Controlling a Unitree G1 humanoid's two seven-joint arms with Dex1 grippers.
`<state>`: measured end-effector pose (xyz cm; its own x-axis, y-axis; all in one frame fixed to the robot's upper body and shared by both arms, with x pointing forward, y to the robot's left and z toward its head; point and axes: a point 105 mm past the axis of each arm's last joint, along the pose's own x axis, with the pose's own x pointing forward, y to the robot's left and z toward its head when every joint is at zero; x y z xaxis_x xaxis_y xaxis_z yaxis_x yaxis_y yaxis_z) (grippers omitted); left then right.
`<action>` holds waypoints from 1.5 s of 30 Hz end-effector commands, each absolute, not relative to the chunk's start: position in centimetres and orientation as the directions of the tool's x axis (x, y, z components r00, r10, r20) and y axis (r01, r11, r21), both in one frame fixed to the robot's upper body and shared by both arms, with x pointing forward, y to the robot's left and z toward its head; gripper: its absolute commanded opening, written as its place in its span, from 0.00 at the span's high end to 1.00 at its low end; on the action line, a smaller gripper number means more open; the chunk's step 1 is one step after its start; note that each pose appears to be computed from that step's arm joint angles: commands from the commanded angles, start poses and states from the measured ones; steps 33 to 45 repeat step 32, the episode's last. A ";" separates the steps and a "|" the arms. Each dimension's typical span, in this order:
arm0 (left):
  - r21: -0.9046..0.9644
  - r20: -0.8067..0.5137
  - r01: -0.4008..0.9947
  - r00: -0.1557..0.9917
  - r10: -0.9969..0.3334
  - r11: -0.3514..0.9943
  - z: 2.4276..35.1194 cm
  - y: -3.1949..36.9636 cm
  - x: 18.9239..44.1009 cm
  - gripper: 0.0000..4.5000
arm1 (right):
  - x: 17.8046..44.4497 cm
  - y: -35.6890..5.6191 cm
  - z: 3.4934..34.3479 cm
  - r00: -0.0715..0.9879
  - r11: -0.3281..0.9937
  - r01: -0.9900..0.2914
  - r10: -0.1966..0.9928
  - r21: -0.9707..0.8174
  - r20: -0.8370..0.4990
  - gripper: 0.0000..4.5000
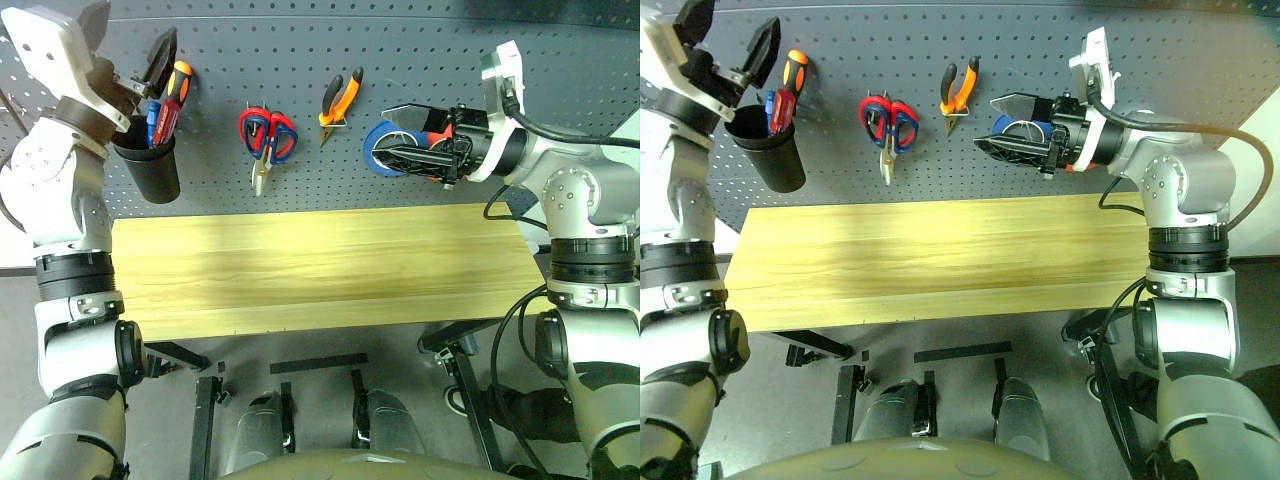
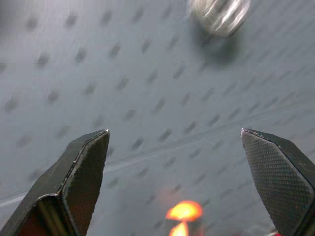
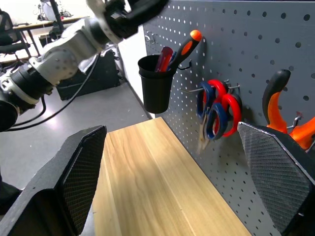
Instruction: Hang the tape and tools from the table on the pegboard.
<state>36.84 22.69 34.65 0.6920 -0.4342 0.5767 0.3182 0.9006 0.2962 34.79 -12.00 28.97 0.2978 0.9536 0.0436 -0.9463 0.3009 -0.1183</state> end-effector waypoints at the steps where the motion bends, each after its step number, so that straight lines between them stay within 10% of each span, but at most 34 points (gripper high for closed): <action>1: 0.315 0.578 0.522 0.558 -0.596 0.793 34.8 20.3 34.1 0.01 | 34.4 -12.7 30.4 0.311 0.321 -0.930 0.947 -0.176 0.083 0.00; 11: 0.146 0.338 0.834 0.463 -0.820 0.531 27.7 15.9 31.5 0.01 | 34.8 -13.3 28.8 0.347 0.349 -0.925 0.937 -0.152 0.041 0.00; 23: 0.052 0.106 0.873 0.478 -0.872 0.485 20.2 17.9 30.2 0.01 | 34.6 -13.7 19.2 0.332 0.326 -0.943 0.924 -0.062 -0.192 0.00; 32: 0.050 -0.056 0.891 0.453 -0.890 0.450 15.4 19.7 28.4 0.01 | 33.3 -13.9 18.3 0.279 0.273 -0.960 0.943 -0.053 -0.180 0.00; 45: 0.050 -0.056 0.891 0.453 -0.890 0.450 15.4 19.7 28.4 0.01 | 33.3 -13.9 18.3 0.279 0.273 -0.960 0.943 -0.053 -0.180 0.00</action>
